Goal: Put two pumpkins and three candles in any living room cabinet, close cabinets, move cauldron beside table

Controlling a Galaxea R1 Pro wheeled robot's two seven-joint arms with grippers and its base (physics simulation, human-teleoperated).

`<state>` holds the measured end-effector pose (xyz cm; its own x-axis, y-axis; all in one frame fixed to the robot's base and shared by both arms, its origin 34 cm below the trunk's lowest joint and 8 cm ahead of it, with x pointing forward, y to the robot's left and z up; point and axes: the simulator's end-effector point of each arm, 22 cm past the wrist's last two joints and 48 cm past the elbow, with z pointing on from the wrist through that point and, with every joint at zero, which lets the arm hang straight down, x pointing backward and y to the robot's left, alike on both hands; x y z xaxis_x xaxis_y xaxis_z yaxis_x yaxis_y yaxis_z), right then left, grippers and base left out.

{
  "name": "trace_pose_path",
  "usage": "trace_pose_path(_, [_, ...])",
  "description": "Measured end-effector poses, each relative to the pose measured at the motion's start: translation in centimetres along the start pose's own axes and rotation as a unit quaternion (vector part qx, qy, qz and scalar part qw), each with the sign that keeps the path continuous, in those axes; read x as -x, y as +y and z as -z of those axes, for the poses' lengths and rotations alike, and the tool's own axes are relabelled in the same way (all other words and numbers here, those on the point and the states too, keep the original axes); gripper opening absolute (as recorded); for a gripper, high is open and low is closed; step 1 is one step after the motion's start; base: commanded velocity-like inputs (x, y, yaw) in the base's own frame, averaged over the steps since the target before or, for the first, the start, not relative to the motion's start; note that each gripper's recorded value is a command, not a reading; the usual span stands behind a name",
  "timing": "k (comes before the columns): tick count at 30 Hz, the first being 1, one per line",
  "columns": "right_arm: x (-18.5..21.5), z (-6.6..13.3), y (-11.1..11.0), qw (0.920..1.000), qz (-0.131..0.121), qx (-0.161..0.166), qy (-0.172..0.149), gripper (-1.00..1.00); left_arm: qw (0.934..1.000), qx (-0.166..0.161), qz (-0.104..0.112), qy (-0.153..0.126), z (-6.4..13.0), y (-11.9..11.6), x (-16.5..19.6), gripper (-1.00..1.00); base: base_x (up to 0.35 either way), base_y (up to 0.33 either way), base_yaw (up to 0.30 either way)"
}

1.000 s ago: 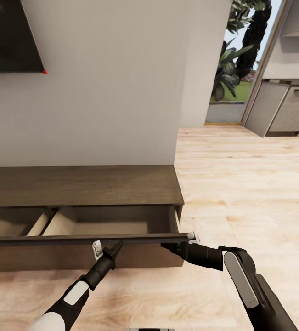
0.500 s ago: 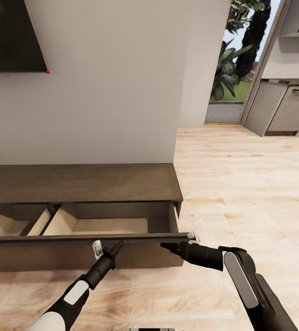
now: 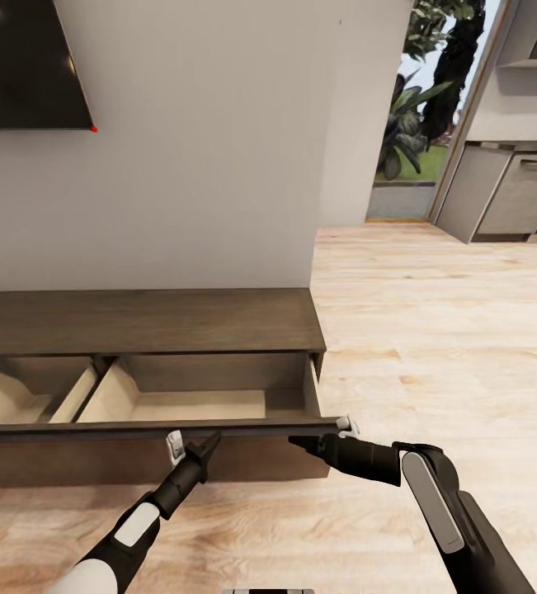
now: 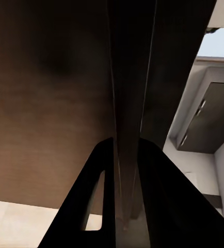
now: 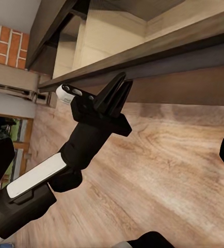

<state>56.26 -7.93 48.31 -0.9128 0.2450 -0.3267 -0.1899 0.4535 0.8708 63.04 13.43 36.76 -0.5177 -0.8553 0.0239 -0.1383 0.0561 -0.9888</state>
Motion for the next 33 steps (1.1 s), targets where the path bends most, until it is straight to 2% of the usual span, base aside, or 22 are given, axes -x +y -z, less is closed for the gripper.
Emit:
trace_pose_path(27, [0.0, 0.0, 0.0, 1.0000, 0.000, 0.000, 0.000, 1.00, 1.0000, -0.002, 0.002, 0.000, 0.1, 0.0, 0.0, -1.00, -0.014, 0.000, 0.000])
trace_pose_path(28, [0.0, 0.0, 0.0, 1.0000, 0.000, 0.000, 0.000, 1.00, 1.0000, -0.002, 0.002, 0.000, 0.1, 0.0, 0.0, 1.00, 0.000, 0.000, 0.000])
trace_pose_path(30, [0.0, 0.0, 0.0, 1.0000, 0.000, 0.000, 0.000, 1.00, 0.9997, 0.022, 0.008, -0.003, 0.6, 1.6, -0.2, 1.00, 0.000, 0.000, 0.000])
trace_pose_path(33, [0.0, 0.0, 0.0, 1.0000, 0.000, 0.000, 0.000, 1.00, 0.9997, 0.025, 0.007, -0.002, 0.6, 1.8, -0.3, 1.00, 0.000, 0.000, 0.000])
